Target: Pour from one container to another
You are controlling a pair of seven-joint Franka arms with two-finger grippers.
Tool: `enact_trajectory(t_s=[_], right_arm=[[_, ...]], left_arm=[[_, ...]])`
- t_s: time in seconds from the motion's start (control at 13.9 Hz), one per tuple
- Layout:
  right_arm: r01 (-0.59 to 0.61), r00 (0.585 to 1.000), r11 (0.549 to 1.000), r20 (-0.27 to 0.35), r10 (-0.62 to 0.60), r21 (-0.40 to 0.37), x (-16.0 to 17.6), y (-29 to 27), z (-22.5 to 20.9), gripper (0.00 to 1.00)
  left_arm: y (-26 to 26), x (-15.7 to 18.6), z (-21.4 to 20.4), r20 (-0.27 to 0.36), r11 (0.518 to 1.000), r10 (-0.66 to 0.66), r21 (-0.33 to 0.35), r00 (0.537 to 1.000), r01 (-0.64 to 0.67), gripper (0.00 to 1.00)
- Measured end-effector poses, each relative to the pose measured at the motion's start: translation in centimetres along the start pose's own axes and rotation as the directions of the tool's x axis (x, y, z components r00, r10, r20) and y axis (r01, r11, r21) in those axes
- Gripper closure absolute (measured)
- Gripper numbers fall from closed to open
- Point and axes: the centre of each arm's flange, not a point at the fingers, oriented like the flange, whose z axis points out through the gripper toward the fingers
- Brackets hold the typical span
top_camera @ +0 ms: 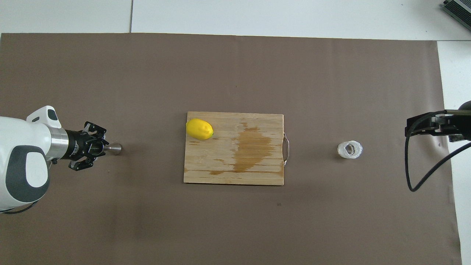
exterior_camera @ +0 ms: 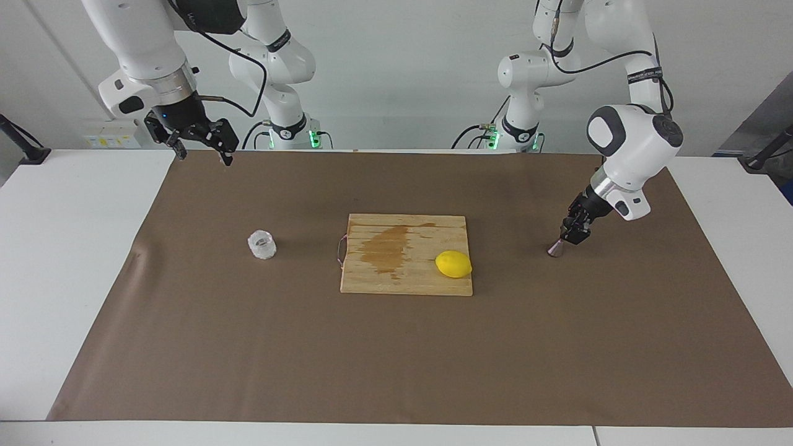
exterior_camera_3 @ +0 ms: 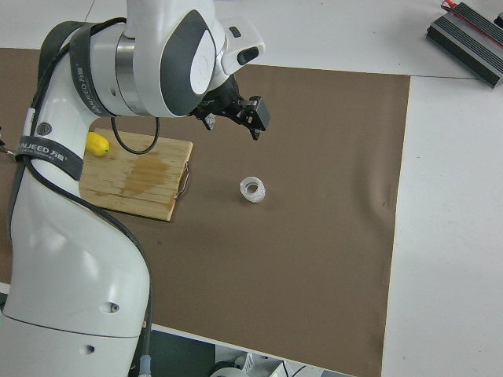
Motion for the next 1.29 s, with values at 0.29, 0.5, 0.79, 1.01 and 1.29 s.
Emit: enact_trajectory(t_s=[0.29,0.5,0.79,1.01,1.29], right_arm=[[0.0,1.0,1.0,0.0,0.0,0.0,0.0,0.0,0.0,0.0],[0.0,1.0,1.0,0.0,0.0,0.0,0.0,0.0,0.0,0.0],[0.0,1.0,1.0,0.0,0.0,0.0,0.0,0.0,0.0,0.0],[0.0,1.0,1.0,0.0,0.0,0.0,0.0,0.0,0.0,0.0],[0.0,1.0,1.0,0.0,0.0,0.0,0.0,0.0,0.0,0.0]], left_arm=[[2.4,-0.5,-3.5,0.027,0.999,0.026,0.032,0.999,-0.026,0.64],[4.9,-2.2,-6.8,0.003,0.997,0.016,0.07,1.0,-0.016,0.64],[8.2,-7.9,-9.1,-0.031,0.995,-0.053,0.086,0.998,0.055,0.64],[10.9,-13.3,-9.4,-0.045,0.992,-0.091,0.087,0.995,0.095,0.64],[14.2,-20.4,-9.4,-0.038,0.99,-0.116,0.082,0.992,0.119,0.64]])
